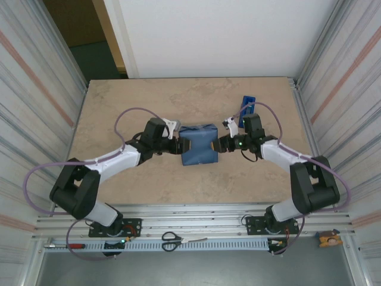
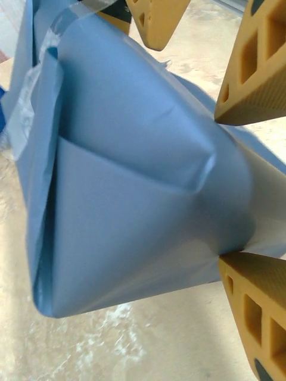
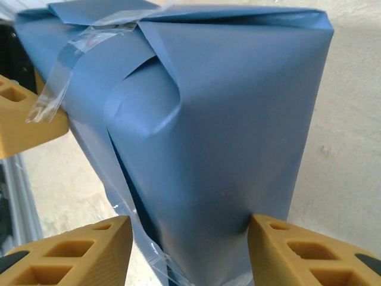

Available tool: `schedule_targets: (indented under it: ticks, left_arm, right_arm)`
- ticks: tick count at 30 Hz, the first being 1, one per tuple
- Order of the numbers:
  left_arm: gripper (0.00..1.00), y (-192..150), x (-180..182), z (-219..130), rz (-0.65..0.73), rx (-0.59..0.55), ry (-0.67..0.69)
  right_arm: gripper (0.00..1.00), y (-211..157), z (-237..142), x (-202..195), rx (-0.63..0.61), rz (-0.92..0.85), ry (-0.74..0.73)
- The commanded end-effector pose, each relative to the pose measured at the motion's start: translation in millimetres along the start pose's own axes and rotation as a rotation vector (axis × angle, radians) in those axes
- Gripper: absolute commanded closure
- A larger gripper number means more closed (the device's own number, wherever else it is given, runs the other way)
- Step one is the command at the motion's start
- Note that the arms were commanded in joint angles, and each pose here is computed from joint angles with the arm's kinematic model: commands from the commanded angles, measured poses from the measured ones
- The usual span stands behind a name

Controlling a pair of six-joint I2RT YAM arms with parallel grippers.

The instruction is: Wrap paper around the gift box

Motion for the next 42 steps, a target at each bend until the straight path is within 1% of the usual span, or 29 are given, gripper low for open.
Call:
schedule_targets:
  ticks: [1, 4, 6, 8, 10, 12, 14, 17, 18, 19, 22, 23, 24, 26, 27, 28, 29, 30, 31, 32, 34, 35, 38, 39, 40, 42]
  left_arm:
    - [0.41, 18, 0, 6, -0.057, 0.016, -0.072]
    - [0.42, 24, 12, 14, -0.126, 0.069, -0.069]
    - [0.43, 23, 20, 16, -0.176, 0.094, -0.058]
    - [0.38, 18, 29, 14, -0.228, 0.11, -0.028]
    - [0.32, 15, 33, 5, -0.258, 0.094, -0.008]
    - [0.28, 14, 34, -7, -0.25, 0.059, 0.011]
    - [0.22, 12, 37, -22, -0.218, 0.023, 0.062]
    - [0.17, 6, 46, -48, -0.166, -0.036, 0.182]
    - [0.15, 3, 52, -58, -0.156, -0.057, 0.233]
    - [0.14, 0, 57, -67, -0.148, -0.076, 0.272]
    - [0.11, -7, 78, -97, -0.121, -0.14, 0.426]
    - [0.1, -8, 86, -106, -0.111, -0.158, 0.486]
    - [0.09, -10, 95, -116, -0.093, -0.175, 0.565]
    - [0.07, -8, 109, -133, -0.043, -0.207, 0.706]
    - [0.06, -6, 117, -140, -0.007, -0.223, 0.776]
    - [0.06, -4, 121, -141, 0.042, -0.237, 0.806]
    - [0.06, -1, 126, -139, 0.131, -0.242, 0.838]
    - [0.02, -1, 133, -137, 0.188, -0.252, 0.883]
    - [0.01, 1, 142, -138, 0.217, -0.257, 0.932]
    - [0.01, 2, 150, -138, 0.189, -0.214, 0.934]
    - [0.01, 10, 163, -132, 0.194, -0.201, 0.896]
    - [0.01, 15, 168, -130, 0.202, -0.209, 0.884]
    - [0.01, 20, 181, -122, 0.297, -0.266, 0.897]
    - [0.01, 17, 186, -121, 0.295, -0.233, 0.901]
    - [0.01, 17, 188, -121, 0.307, -0.237, 0.899]
    - [0.01, 13, 190, -121, 0.357, -0.291, 0.885]
  right_arm:
    - [0.48, 7, 10, 10, 0.071, 0.119, 0.12]
    - [0.49, 14, 18, 8, 0.104, 0.202, 0.156]
    - [0.46, 16, 22, 3, 0.119, 0.245, 0.141]
    - [0.42, 17, 22, -4, 0.127, 0.298, 0.112]
    - [0.39, 20, 14, -18, 0.107, 0.345, 0.022]
    - [0.35, 25, -2, -31, 0.042, 0.345, -0.074]
    - [0.31, 30, -23, -35, -0.031, 0.288, -0.189]
    - [0.28, 38, -63, -40, -0.186, 0.137, -0.411]
    - [0.26, 38, -81, -45, -0.259, 0.092, -0.518]
    - [0.25, 39, -96, -49, -0.331, 0.051, -0.594]
    - [0.15, 30, -140, -65, -0.535, -0.049, -0.809]
    - [0.12, 26, -149, -70, -0.571, -0.062, -0.844]
    - [0.11, 22, -155, -75, -0.586, -0.079, -0.863]
    - [0.09, 14, -166, -88, -0.595, -0.049, -0.923]
    - [0.09, 10, -169, -99, -0.61, -0.024, -0.941]
    - [0.09, 7, -169, -106, -0.628, -0.014, -0.926]
    - [0.1, 4, -169, -114, -0.661, 0.001, -0.903]
    - [0.1, 2, -169, -122, -0.697, 0.026, -0.885]
    - [0.1, 1, -168, -128, -0.713, 0.037, -0.866]
    - [0.1, 1, -165, -134, -0.715, 0.038, -0.855]
    - [0.1, 5, -157, -143, -0.72, 0.031, -0.84]
    - [0.11, 8, -153, -147, -0.728, 0.018, -0.818]
    - [0.12, 10, -139, -160, -0.67, 0.024, -0.787]
    - [0.12, 7, -134, -163, -0.663, 0.023, -0.775]
    - [0.11, 5, -132, -164, -0.674, 0.011, -0.768]
    - [0.1, -4, -126, -165, -0.693, -0.026, -0.75]
Point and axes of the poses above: each hand's point on the last joint's axis, 136 mm out from that joint toward the fingers, its own z axis out along the fingers, its own x axis along the line the jaws close on, y = z × x, the point moved 3 cm from there along -z, back along the fingers, and after that the axes turned 8 degrees about z, right-handed, at the moved point
